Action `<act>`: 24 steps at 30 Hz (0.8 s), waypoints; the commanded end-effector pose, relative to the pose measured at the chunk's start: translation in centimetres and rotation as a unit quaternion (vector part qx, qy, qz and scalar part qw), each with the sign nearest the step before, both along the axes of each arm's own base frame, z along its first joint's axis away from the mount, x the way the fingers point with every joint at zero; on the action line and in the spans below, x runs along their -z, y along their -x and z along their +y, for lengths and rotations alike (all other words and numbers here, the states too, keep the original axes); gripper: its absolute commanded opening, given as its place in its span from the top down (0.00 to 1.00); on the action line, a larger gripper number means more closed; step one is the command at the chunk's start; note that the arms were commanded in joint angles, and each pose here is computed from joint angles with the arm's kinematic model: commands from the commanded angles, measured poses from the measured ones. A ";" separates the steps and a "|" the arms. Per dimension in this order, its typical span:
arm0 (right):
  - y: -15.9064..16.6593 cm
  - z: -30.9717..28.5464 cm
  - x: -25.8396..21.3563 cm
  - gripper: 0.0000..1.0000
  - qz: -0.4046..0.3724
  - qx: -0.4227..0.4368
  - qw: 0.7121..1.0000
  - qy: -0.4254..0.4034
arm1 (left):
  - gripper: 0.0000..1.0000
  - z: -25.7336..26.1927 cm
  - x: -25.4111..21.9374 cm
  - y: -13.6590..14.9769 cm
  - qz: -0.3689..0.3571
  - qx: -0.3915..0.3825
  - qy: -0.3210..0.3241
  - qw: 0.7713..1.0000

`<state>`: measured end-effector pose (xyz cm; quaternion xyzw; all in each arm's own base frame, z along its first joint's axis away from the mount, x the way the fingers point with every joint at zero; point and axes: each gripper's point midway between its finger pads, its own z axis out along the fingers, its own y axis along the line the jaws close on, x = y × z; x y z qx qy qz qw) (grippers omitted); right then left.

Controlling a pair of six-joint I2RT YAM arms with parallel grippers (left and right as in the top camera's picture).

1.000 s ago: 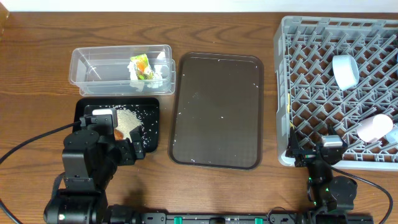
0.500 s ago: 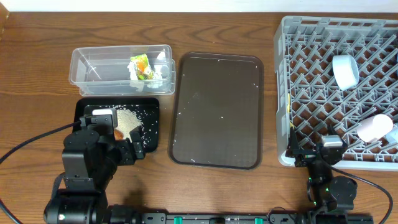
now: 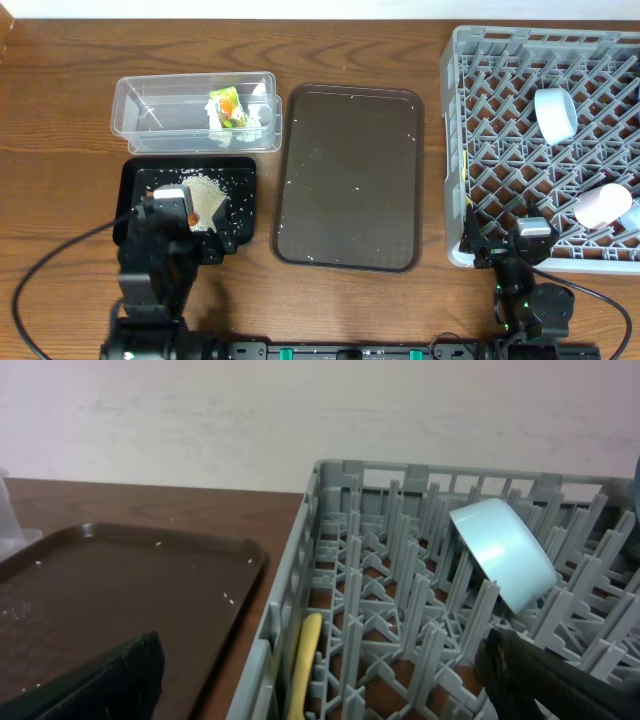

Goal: Sort waste into correct bins and load items into the dishwasher rack

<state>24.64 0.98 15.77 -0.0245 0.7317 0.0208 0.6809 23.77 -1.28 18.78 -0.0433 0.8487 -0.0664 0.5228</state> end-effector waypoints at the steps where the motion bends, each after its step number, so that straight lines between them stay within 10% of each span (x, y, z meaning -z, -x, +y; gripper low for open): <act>1: 0.0 0.0 0.0 0.01 -0.002 0.000 1.000 0.003 | 0.07 0.2 1.0 -0.2 -0.045 -0.004 -0.002 0.999; 24: 0.0 0.0 0.0 0.01 -0.002 0.000 1.000 0.003 | 0.07 2.6 1.4 -0.9 -0.227 -0.060 -0.055 0.971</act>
